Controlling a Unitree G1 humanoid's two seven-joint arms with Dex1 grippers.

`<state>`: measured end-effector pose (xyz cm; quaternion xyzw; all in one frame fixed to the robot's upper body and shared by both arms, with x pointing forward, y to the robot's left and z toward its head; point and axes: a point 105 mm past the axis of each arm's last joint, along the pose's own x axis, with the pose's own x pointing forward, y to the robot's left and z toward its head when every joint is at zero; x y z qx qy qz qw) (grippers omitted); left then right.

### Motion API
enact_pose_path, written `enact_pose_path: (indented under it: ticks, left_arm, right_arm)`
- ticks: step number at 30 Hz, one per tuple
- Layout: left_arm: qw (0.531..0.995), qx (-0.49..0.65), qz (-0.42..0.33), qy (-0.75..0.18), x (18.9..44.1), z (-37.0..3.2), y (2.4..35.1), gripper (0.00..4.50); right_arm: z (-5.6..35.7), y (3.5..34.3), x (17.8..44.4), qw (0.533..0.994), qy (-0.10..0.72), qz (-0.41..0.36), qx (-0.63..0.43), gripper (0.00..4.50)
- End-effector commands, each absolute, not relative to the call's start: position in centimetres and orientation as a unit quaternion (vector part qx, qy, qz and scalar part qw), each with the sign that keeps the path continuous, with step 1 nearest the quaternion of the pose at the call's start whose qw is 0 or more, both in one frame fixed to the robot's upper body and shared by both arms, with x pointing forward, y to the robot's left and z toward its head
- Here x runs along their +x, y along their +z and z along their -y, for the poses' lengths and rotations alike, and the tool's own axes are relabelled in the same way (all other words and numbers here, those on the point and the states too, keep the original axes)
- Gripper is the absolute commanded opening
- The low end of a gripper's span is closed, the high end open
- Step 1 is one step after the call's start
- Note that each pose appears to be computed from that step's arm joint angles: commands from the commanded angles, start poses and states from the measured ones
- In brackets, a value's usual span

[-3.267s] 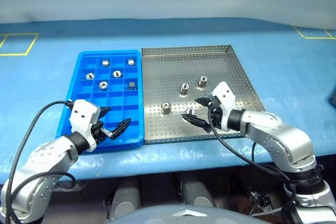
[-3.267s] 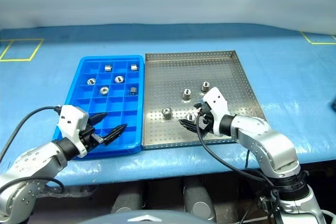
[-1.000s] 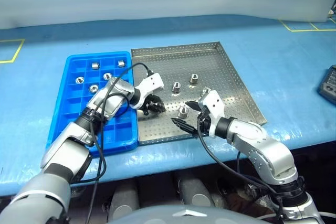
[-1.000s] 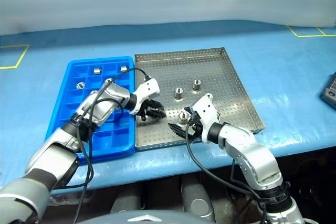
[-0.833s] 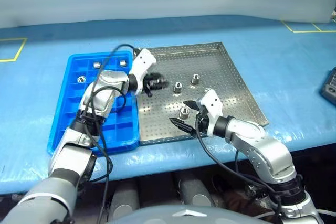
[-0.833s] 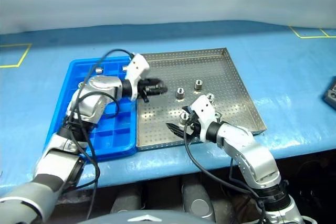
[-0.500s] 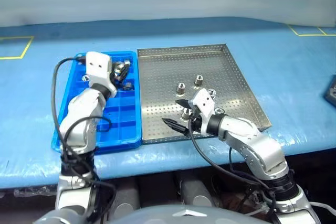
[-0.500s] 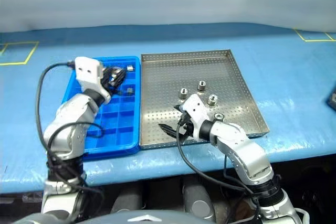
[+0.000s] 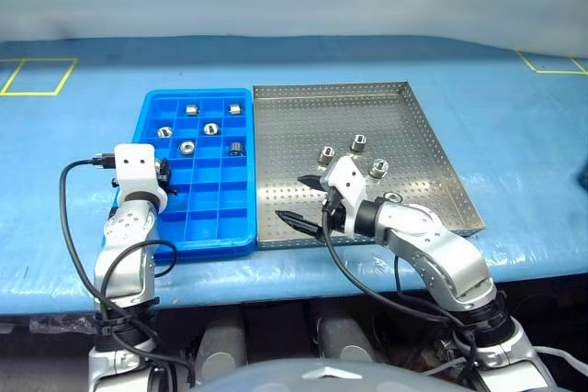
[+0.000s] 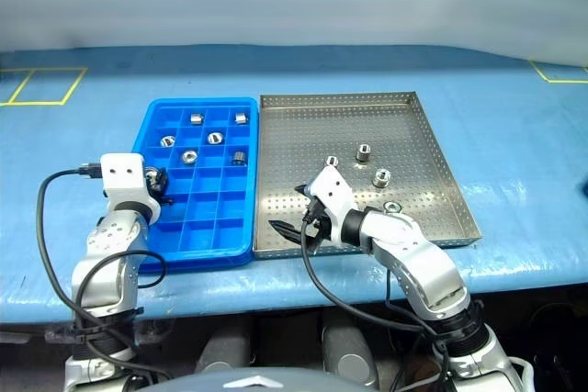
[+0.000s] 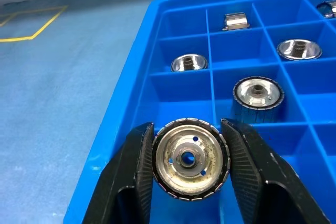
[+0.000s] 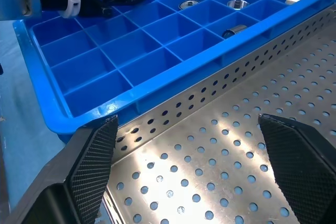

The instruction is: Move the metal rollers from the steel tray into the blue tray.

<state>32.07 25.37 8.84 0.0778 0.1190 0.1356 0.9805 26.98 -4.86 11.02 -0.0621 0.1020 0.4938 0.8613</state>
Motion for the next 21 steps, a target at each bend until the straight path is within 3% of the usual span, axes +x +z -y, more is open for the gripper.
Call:
enact_pose_path:
  ticks: [1, 3, 6, 11, 16, 21]
  left_arm:
    - [0.975, 0.083, -0.122, 0.168, 32.1, -26.5, 9.0, 1.71]
    - [0.975, 0.074, -0.12, 0.171, 32.2, -26.5, 9.1, 1.71]
    - [0.983, 0.056, -0.09, 0.147, 32.7, -25.5, 10.4, 2.64]
    - [0.999, 0.035, 0.037, -0.002, 34.2, -20.3, 16.6, 4.31]
    - [0.983, 0.034, 0.075, -0.165, 34.6, -15.3, 19.8, 4.43]
    - [0.944, 0.02, 0.032, -0.328, 35.0, -10.5, 19.4, 4.43]
  right_arm:
    - [4.7, 12.2, 26.9, 0.862, 0.496, -0.075, -0.066, 4.5]
    - [4.8, 12.3, 26.9, 0.865, 0.492, -0.075, -0.065, 4.5]
    - [4.9, 12.3, 26.8, 0.866, 0.489, -0.075, -0.065, 4.5]
    - [5.5, 12.4, 26.8, 0.872, 0.48, -0.075, -0.065, 4.5]
    - [6.7, 12.4, 26.9, 0.879, 0.464, -0.08, -0.072, 4.5]
    - [8.8, 11.8, 27.1, 0.892, 0.432, -0.096, -0.088, 4.5]
